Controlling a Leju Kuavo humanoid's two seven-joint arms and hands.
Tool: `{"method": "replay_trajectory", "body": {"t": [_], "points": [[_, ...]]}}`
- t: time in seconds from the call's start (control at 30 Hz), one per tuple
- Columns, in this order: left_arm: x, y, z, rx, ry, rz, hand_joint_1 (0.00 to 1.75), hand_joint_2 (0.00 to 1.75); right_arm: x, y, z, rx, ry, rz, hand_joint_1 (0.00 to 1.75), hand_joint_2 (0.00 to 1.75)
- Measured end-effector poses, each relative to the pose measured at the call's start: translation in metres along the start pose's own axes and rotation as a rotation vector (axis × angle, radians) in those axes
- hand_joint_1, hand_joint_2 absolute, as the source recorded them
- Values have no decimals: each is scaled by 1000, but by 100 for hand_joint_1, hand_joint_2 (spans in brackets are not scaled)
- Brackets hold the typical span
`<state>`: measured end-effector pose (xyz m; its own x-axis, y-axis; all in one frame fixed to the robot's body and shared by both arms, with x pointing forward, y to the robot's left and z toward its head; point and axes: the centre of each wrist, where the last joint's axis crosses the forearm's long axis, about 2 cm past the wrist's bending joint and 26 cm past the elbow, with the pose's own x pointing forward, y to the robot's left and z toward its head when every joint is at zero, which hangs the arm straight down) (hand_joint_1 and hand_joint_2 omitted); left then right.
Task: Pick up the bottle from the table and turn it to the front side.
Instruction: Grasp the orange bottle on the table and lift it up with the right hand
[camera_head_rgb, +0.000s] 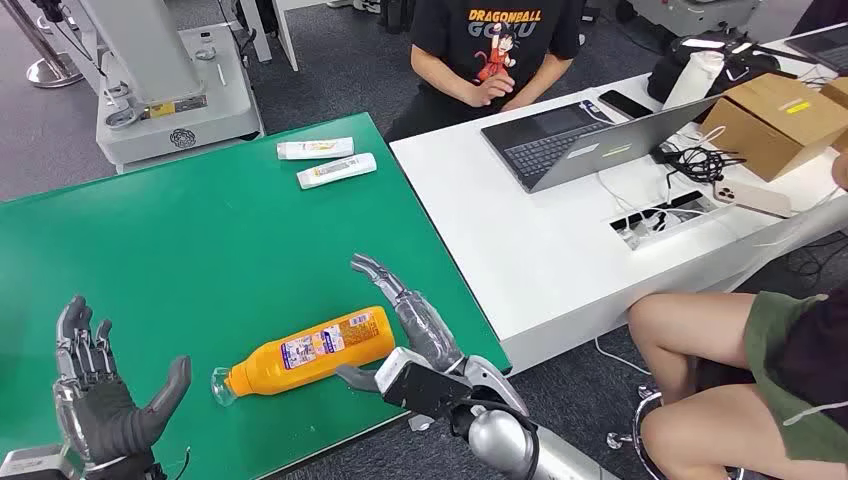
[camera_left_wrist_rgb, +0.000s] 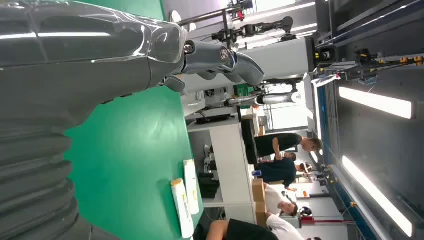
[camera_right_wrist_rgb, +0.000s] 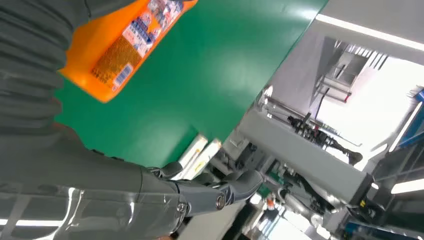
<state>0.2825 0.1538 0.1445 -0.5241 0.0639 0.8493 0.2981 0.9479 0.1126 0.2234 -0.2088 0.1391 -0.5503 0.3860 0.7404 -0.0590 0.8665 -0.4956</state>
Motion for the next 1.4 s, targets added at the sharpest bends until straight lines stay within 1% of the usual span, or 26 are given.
{"method": "replay_trajectory", "body": {"t": [0.33,0.47,0.53,0.7,0.8,0.9,1.07,1.13,1.23,1.33,1.4], "points": [[1,0,4,8,-3,-3,0,175,-5,-19,3,33,0,101,0,175],[1,0,4,10,-11,7,0,175,-10,-30,2,86,18,132,0,175],[1,0,4,7,-20,10,0,175,-17,-42,0,136,25,149,0,175],[1,0,4,0,-39,17,0,175,-40,-89,-12,295,38,195,0,175],[1,0,4,-9,-51,28,0,175,-57,-122,-33,434,64,218,0,175],[1,-1,4,-26,-57,39,0,175,-73,-156,-60,561,107,231,0,175],[2,-1,4,-38,-52,47,0,175,-84,-196,-116,664,157,248,0,175],[2,-1,4,-40,-47,48,0,175,-84,-206,-136,688,168,256,0,175],[2,-1,4,-41,-44,48,0,175,-85,-213,-151,704,184,268,0,175],[2,-1,4,-43,-43,51,0,175,-84,-215,-164,734,196,263,0,175],[3,-2,3,-45,-44,55,0,175,-82,-211,-178,756,196,248,0,175]]}}
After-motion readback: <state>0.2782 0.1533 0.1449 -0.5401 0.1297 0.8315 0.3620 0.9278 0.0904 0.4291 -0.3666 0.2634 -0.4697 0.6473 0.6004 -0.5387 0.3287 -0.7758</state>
